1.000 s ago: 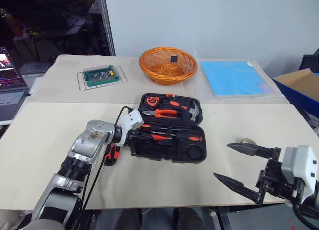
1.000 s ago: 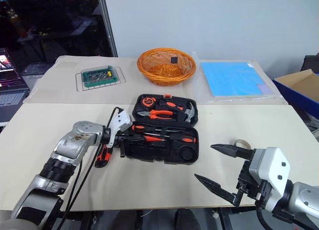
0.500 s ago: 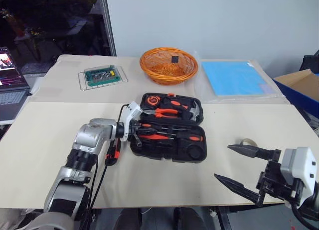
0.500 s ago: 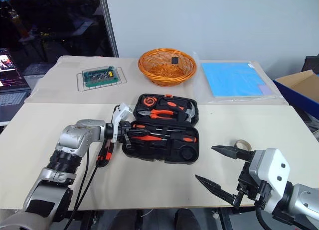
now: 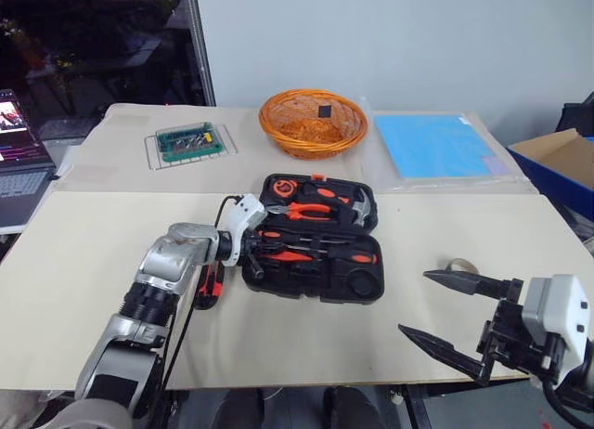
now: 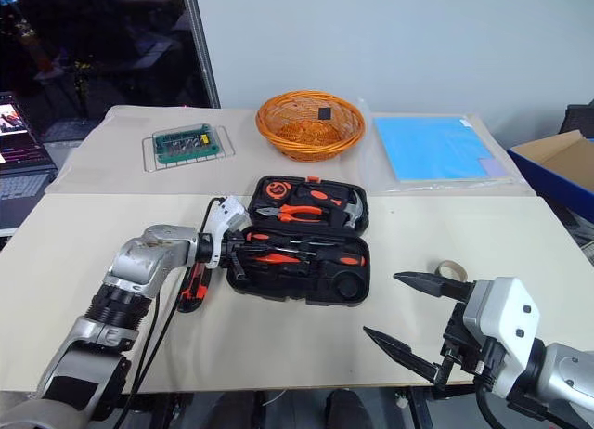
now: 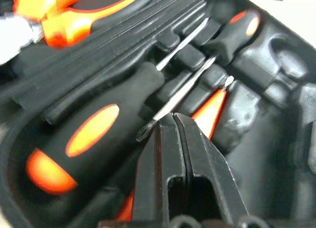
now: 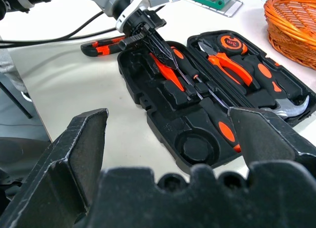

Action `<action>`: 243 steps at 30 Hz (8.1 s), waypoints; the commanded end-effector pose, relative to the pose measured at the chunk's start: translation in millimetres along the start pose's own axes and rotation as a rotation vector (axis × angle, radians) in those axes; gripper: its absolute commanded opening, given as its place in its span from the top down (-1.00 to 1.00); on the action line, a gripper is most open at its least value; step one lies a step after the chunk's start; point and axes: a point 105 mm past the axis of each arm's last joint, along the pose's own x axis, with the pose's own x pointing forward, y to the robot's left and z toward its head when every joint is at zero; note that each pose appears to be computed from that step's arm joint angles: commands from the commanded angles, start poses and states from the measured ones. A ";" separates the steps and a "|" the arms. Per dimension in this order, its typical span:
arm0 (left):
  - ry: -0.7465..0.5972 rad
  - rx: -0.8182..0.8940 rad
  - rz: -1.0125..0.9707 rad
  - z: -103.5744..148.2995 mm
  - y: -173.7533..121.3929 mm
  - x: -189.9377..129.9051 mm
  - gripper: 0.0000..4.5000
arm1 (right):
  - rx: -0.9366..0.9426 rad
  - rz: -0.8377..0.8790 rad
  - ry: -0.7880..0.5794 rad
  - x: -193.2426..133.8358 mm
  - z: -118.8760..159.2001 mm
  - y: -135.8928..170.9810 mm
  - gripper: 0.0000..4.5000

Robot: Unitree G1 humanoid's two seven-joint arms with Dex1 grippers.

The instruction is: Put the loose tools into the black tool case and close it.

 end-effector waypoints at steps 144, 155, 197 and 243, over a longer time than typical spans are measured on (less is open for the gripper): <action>-0.386 0.201 -0.332 62.5 -75.4 -51.6 0.51 | 0.059 -0.332 0.237 -33.7 -24.5 -26.5 -1.00; -0.377 0.238 -0.499 103.7 -121.3 -53.2 -1.00 | 0.185 -0.455 0.615 -39.2 -90.2 -99.9 -0.54; -0.284 0.157 -0.361 48.3 -109.6 -94.5 -1.00 | -0.046 0.165 0.502 95.6 -41.5 -49.4 0.99; -0.166 -0.468 0.495 51.0 83.9 -29.0 -1.00 | 0.483 -0.571 0.263 128.0 -45.9 -190.8 -0.93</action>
